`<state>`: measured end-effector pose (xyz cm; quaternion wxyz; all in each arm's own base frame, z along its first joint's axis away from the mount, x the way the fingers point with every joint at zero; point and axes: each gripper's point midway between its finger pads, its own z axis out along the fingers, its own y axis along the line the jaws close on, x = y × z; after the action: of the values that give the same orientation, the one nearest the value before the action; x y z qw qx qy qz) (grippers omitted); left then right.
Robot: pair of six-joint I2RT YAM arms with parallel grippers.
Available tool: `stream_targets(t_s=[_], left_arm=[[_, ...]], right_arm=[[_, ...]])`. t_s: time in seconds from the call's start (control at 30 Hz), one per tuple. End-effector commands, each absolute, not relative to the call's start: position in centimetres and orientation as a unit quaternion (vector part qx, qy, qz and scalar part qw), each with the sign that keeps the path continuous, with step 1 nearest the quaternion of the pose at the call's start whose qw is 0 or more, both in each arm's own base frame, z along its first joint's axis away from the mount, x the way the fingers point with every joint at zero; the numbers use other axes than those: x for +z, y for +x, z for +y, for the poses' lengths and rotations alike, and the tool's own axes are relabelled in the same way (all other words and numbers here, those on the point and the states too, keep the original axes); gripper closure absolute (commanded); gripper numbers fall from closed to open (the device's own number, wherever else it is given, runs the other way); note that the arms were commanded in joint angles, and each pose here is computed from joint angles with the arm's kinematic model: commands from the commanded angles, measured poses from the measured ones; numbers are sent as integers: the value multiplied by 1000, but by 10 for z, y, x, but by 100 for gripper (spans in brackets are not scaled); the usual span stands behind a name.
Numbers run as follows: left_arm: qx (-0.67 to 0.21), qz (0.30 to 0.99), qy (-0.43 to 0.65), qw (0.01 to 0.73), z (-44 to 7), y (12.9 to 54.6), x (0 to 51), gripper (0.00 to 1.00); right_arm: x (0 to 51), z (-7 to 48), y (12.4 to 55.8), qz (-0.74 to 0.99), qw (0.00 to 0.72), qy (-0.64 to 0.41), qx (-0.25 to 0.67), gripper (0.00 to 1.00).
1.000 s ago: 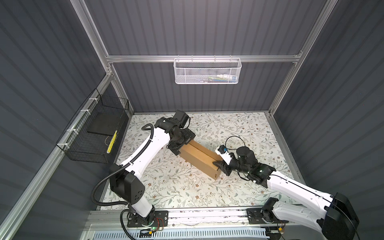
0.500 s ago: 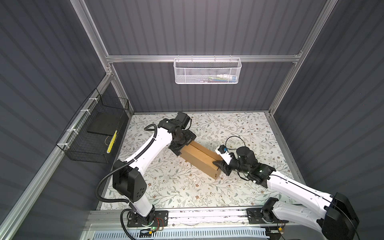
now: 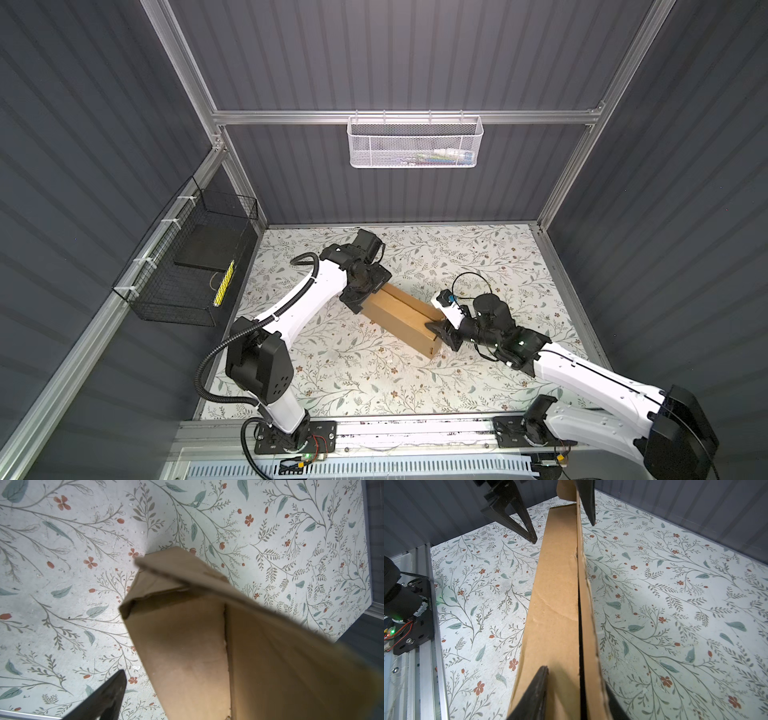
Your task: Fold the paper box
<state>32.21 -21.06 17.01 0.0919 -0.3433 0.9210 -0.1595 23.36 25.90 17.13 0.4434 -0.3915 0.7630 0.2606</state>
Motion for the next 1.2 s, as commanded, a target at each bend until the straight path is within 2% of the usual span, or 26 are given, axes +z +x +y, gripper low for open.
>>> stream_targets(t_s=[0.0, 0.4, 0.83, 1.17], left_arm=[[-143, 918, -353, 108, -201, 320, 169, 3], [-137, 918, -356, 112, -206, 324, 164, 18], [-124, 918, -354, 127, -204, 327, 167, 32], [-116, 921, -346, 136, -204, 330, 170, 39]], right_arm=[[146, 247, 227, 790, 410, -388, 241, 63], [149, 247, 223, 786, 410, -390, 248, 54], [159, 249, 215, 774, 415, -398, 267, 38], [172, 252, 209, 759, 424, -404, 284, 29]])
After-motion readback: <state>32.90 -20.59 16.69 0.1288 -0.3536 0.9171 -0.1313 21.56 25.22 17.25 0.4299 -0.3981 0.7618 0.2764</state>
